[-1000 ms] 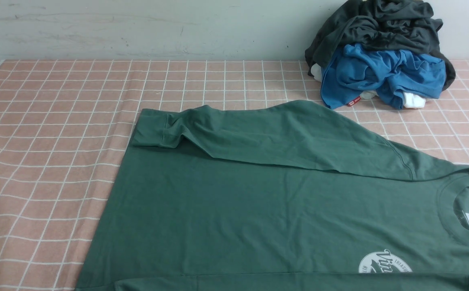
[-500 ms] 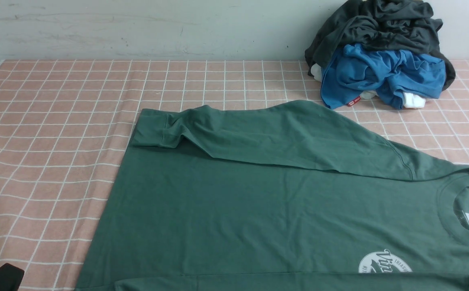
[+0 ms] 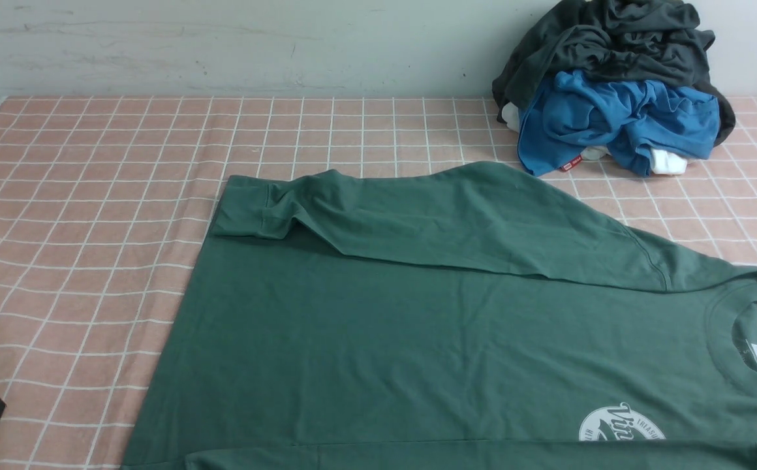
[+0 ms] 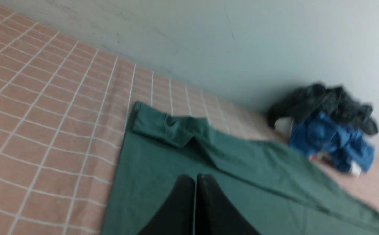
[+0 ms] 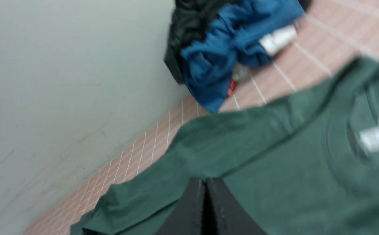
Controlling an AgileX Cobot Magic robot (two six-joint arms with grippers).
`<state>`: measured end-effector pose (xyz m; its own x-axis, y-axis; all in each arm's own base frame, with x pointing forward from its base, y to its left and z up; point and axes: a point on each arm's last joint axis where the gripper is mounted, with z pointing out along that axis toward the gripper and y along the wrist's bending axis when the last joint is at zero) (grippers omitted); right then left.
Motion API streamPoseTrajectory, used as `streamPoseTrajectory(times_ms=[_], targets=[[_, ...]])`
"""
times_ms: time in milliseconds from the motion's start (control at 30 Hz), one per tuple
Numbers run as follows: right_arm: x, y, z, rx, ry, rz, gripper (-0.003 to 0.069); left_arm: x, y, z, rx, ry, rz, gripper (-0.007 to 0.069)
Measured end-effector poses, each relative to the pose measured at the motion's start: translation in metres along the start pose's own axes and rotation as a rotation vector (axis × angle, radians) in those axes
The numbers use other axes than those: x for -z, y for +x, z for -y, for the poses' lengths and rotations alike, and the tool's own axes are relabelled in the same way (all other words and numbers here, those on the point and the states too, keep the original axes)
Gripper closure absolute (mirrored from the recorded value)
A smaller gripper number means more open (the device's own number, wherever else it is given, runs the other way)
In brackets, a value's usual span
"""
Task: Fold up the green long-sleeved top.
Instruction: Use the left arm to clamp the cuff closest to it
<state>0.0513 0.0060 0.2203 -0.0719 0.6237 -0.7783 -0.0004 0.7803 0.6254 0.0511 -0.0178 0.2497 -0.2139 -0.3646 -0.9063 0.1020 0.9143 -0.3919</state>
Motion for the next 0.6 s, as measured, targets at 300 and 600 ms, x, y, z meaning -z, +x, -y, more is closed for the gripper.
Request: streamPoseTrajectory(times_ms=[300, 600], targets=[[-0.038, -0.068, -0.053, 0.506, 0.073, -0.25, 0.0673, -0.044, -0.062, 0.013, -0.389, -0.076, -0.551, 0.0628], [-0.083, -0.049, -0.086, 0.652, -0.105, -0.901, 0.0673, -0.121, -0.034, 0.033, -0.598, 0.094, -1.039, 0.0624]])
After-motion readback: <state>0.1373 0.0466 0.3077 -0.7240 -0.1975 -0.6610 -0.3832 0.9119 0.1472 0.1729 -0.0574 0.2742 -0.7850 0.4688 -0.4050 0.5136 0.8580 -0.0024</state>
